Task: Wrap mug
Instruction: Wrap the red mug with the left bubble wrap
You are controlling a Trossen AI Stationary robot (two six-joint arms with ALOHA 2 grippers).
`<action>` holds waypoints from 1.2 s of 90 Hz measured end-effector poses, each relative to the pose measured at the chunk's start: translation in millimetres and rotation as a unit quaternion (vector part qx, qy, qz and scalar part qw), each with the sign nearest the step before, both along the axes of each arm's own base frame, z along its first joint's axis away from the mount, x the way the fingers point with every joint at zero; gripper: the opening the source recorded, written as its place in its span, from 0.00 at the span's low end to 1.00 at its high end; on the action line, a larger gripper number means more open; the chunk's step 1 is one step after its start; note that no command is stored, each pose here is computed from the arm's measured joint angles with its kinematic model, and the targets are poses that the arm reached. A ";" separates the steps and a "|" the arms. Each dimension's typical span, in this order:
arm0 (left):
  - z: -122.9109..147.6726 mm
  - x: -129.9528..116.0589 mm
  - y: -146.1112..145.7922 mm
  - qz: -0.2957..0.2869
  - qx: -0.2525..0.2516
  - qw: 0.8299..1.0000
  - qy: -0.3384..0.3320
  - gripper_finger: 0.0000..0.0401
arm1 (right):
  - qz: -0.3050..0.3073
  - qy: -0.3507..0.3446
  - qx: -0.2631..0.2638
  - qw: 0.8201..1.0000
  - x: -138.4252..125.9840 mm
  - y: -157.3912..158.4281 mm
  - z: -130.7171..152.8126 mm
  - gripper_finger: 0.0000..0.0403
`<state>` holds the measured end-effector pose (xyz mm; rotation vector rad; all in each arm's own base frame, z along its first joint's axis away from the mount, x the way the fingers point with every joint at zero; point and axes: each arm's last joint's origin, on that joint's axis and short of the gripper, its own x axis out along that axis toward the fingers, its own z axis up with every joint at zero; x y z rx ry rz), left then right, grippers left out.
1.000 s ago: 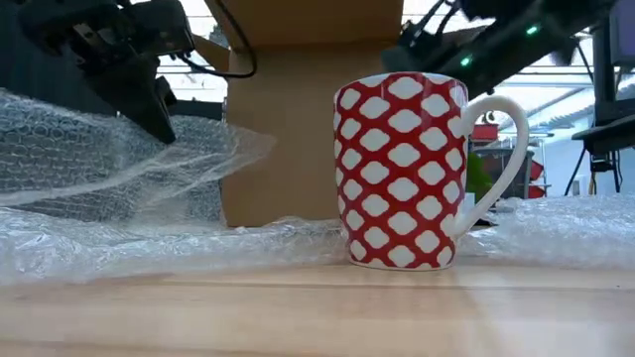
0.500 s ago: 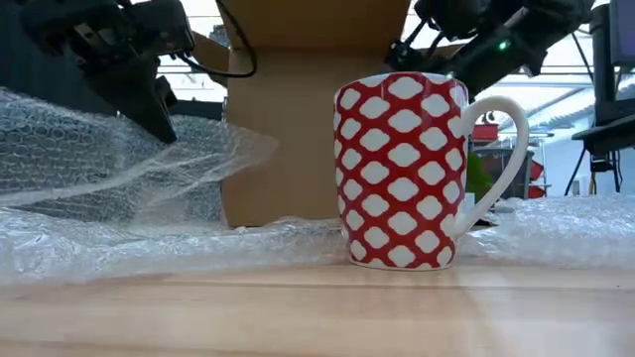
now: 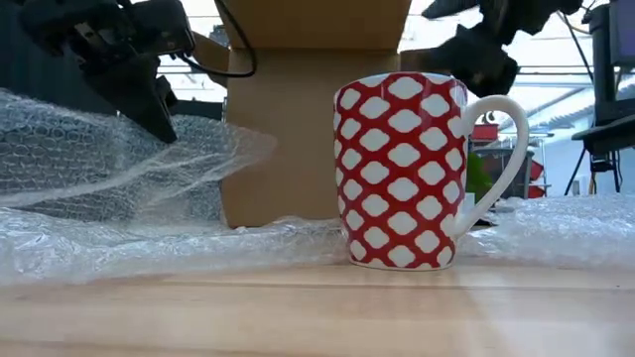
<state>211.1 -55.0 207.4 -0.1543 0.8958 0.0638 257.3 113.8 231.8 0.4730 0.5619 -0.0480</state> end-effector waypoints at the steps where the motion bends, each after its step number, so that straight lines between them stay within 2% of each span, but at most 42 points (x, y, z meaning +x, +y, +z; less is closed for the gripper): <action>1: 0.0 0.0 0.0 0.000 0.000 1.000 0.000 0.01 | 0.000 0.004 -0.005 1.000 1.0 1.1 0.8 0.46; 15: -0.1 -0.1 0.0 0.000 0.000 1.000 0.001 0.01 | 0.010 0.093 -0.076 0.993 25.8 12.8 12.5 0.46; 27: -0.1 -0.1 0.0 0.000 0.000 1.000 0.001 0.01 | -0.002 0.199 -0.114 0.973 51.5 15.1 12.2 0.46; 35: -0.1 -0.1 0.0 0.000 0.000 1.000 0.001 0.01 | -0.008 0.241 -0.130 0.962 66.6 16.1 7.1 0.46; 51: -0.1 -0.1 0.0 0.000 0.000 1.000 0.000 0.01 | 0.005 0.272 -0.104 0.957 88.2 16.0 -4.4 0.46; 73: -0.1 -0.1 0.0 0.000 0.000 1.000 0.001 0.01 | 0.003 0.326 -0.083 0.942 101.5 5.1 -34.7 0.45; 86: -0.1 -0.1 0.0 0.000 0.000 1.000 0.001 0.01 | 0.027 0.352 -0.085 0.932 106.2 1.6 -50.2 0.35; 92: -0.1 -0.1 0.0 0.000 0.000 1.000 0.001 0.01 | 0.037 0.364 -0.078 0.927 106.3 1.3 -54.5 0.26; 101: 0.1 0.1 0.0 0.000 0.000 1.000 0.000 0.01 | 0.051 0.379 -0.089 0.920 100.2 4.9 -52.4 0.07; 108: 1.2 1.4 -0.4 0.000 -0.003 1.000 -0.009 0.01 | 0.060 0.387 -0.097 0.915 91.0 10.2 -44.1 0.03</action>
